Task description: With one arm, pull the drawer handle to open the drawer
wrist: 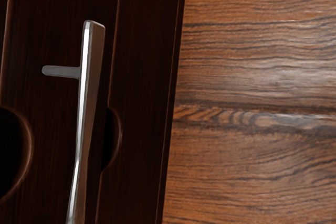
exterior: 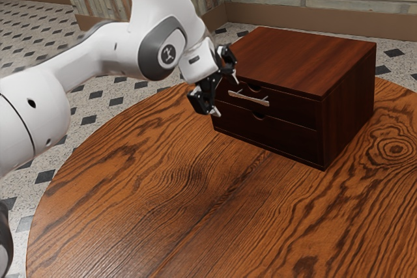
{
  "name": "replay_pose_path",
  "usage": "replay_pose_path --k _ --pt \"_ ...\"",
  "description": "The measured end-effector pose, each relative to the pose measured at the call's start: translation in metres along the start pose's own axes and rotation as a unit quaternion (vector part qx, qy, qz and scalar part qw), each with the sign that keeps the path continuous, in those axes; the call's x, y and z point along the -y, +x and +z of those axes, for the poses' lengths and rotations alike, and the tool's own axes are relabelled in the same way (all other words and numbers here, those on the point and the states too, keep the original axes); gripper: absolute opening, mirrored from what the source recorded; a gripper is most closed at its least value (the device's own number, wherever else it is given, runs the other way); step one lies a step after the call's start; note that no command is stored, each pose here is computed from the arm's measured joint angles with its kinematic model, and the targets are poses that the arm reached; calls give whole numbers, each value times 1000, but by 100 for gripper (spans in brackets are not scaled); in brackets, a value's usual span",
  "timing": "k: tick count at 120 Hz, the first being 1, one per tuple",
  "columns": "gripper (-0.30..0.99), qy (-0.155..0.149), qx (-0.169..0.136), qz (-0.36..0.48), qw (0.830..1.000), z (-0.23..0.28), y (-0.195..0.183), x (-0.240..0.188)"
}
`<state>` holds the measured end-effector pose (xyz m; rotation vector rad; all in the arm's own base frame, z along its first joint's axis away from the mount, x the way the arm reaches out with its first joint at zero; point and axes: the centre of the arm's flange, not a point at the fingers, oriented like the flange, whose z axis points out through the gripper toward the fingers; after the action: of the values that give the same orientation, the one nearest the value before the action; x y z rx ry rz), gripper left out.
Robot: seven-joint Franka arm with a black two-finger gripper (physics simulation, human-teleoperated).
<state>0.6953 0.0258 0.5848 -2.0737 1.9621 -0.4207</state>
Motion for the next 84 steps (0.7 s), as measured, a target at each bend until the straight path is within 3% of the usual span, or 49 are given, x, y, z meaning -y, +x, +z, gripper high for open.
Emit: replay_pose_path --k 84 --pt "67 19 6 20 1000 25 -10 7"
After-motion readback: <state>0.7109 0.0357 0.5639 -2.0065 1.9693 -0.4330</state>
